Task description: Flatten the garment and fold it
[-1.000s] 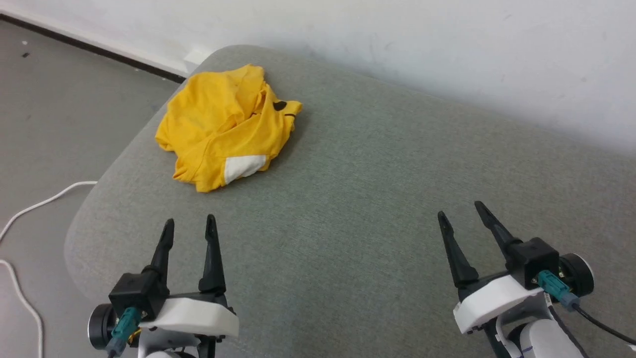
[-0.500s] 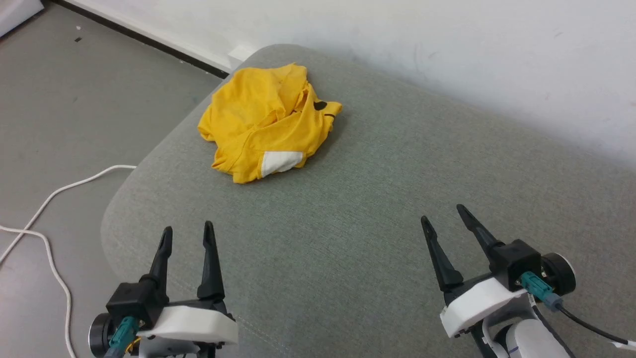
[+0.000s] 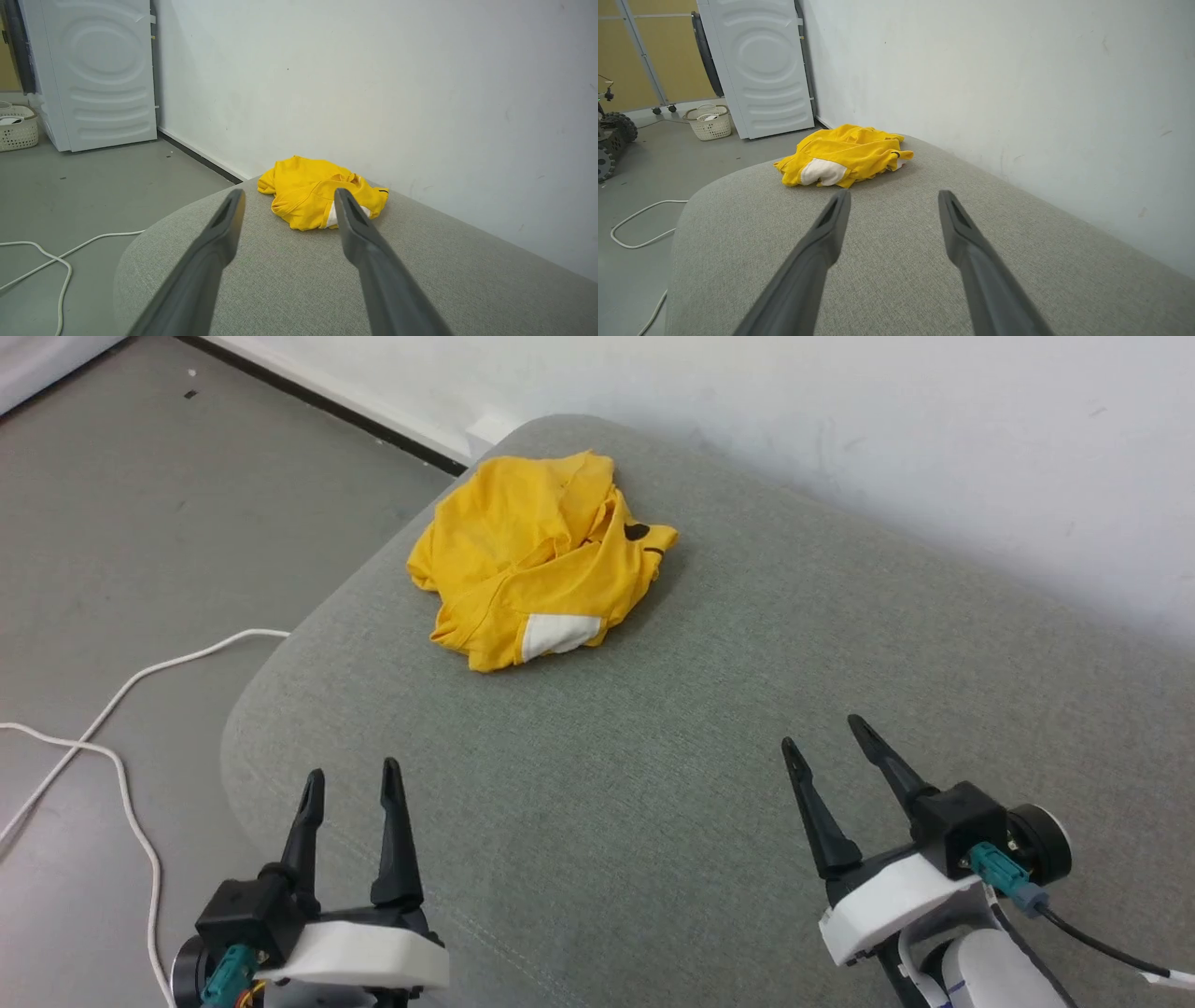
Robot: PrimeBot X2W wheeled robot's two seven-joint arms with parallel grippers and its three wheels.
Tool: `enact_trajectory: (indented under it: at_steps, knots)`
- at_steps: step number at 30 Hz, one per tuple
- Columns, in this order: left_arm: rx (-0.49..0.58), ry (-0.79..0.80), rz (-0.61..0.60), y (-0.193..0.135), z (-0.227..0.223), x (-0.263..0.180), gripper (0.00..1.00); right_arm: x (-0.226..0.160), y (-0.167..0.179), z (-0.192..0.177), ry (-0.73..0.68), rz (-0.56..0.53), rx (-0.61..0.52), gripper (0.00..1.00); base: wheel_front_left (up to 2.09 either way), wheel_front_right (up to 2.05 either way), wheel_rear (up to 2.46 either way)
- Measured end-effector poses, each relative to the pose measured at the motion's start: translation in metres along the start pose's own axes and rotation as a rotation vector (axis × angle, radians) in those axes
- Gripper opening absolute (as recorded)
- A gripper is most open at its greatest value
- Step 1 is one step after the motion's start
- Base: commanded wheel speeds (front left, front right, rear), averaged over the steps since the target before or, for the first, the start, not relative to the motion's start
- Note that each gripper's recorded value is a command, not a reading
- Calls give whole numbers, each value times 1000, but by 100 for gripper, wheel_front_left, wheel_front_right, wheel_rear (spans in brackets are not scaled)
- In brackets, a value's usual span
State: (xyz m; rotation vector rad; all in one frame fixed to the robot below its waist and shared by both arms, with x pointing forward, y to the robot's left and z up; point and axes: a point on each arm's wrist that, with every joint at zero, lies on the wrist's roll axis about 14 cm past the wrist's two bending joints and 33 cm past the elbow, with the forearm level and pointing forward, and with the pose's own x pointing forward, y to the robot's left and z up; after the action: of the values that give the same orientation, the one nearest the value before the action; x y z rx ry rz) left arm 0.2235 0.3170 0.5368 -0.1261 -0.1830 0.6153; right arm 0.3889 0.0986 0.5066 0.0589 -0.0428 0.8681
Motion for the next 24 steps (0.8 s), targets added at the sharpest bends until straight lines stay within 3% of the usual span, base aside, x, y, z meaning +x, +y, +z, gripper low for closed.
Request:
enact_trajectory:
  at_steps: [24]
  knots:
    - [-27,-10,48,10,2,-6,100,14,14,-3,-13,53,18,100,0,0,0]
